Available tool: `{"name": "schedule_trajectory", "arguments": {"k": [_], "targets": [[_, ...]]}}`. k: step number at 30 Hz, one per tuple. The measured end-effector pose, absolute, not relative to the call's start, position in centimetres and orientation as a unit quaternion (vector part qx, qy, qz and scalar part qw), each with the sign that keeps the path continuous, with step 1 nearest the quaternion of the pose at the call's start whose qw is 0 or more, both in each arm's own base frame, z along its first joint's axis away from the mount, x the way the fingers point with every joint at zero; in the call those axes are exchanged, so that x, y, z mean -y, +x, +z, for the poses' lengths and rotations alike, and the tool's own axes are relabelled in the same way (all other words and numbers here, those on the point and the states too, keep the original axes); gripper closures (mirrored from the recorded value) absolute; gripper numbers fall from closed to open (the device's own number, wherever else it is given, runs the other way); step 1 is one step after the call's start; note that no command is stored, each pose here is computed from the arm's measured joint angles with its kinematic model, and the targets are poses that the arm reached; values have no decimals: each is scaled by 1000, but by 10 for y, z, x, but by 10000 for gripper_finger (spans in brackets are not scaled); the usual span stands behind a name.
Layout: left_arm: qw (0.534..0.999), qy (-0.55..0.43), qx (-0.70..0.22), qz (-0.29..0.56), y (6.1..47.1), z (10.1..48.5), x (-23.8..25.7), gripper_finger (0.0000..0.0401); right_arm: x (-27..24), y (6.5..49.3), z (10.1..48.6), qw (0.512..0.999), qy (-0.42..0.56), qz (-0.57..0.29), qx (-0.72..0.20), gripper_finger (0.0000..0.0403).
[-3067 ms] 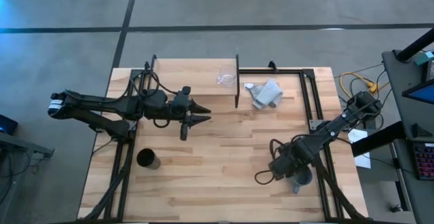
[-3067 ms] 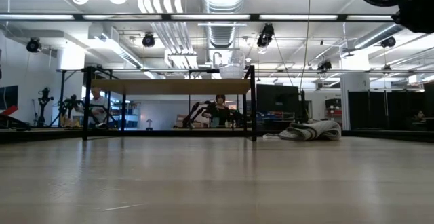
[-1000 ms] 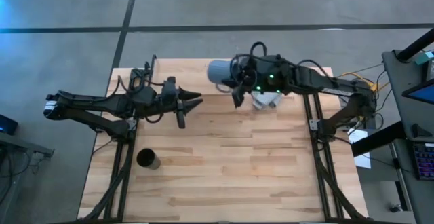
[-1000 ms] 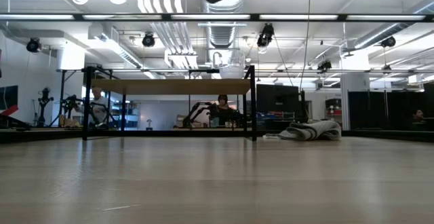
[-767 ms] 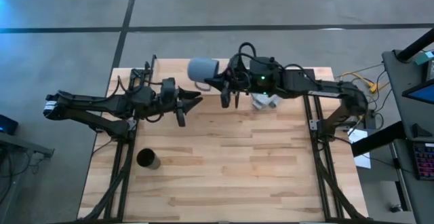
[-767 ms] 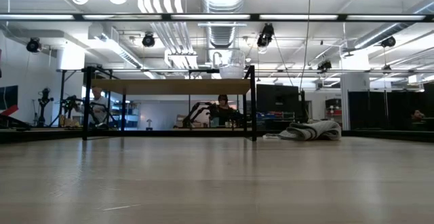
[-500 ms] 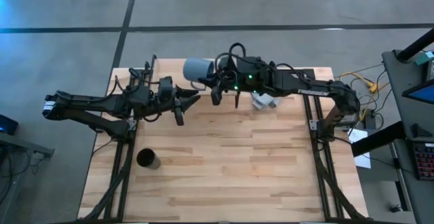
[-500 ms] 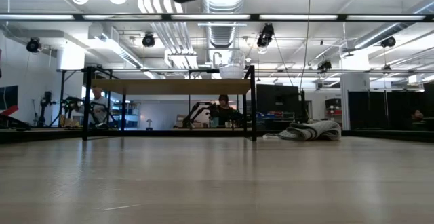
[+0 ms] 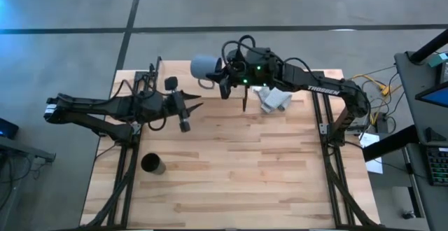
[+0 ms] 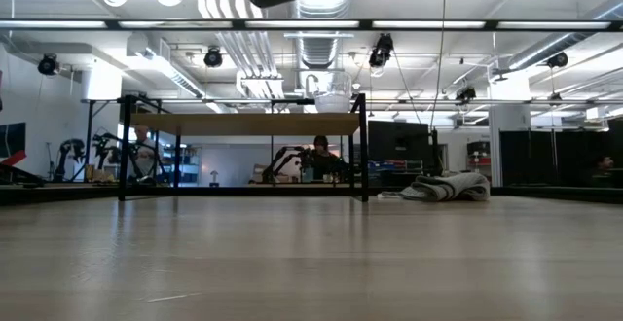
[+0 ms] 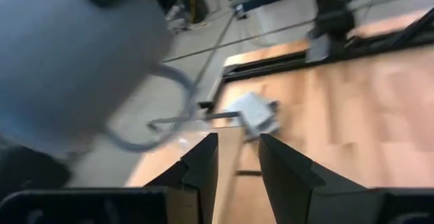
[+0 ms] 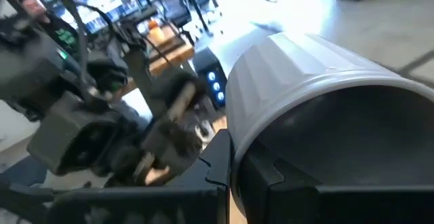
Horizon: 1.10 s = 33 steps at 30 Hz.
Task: Stack small to large cups/mugs on shelf
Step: Put the gray mug on the shelf
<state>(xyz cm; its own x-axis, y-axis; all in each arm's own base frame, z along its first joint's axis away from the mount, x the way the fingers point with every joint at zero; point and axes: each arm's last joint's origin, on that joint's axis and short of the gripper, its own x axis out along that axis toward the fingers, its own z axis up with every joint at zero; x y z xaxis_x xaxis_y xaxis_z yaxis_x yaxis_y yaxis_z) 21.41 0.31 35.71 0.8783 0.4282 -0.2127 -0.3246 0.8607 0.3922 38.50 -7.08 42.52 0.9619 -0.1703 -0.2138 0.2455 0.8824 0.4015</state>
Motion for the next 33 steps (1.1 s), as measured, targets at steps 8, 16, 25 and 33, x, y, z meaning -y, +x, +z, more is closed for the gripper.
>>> {"name": "schedule_trajectory", "arguments": {"k": [8, 16, 25, 33], "targets": [[940, 216, -158, 211, 217, 360, -4, 308, 77, 383, 419, 957, 235, -125, -113, 394], [915, 295, -197, 195, 240, 345, -3, 308, 77, 384, 417, 954, 246, -127, -113, 394], [885, 347, -208, 230, 265, 353, -4, 308, 77, 383, 417, 954, 248, -125, -116, 394], [872, 359, -233, 235, 278, 346, -5, 308, 77, 383, 416, 953, 249, -125, -118, 394]]}}
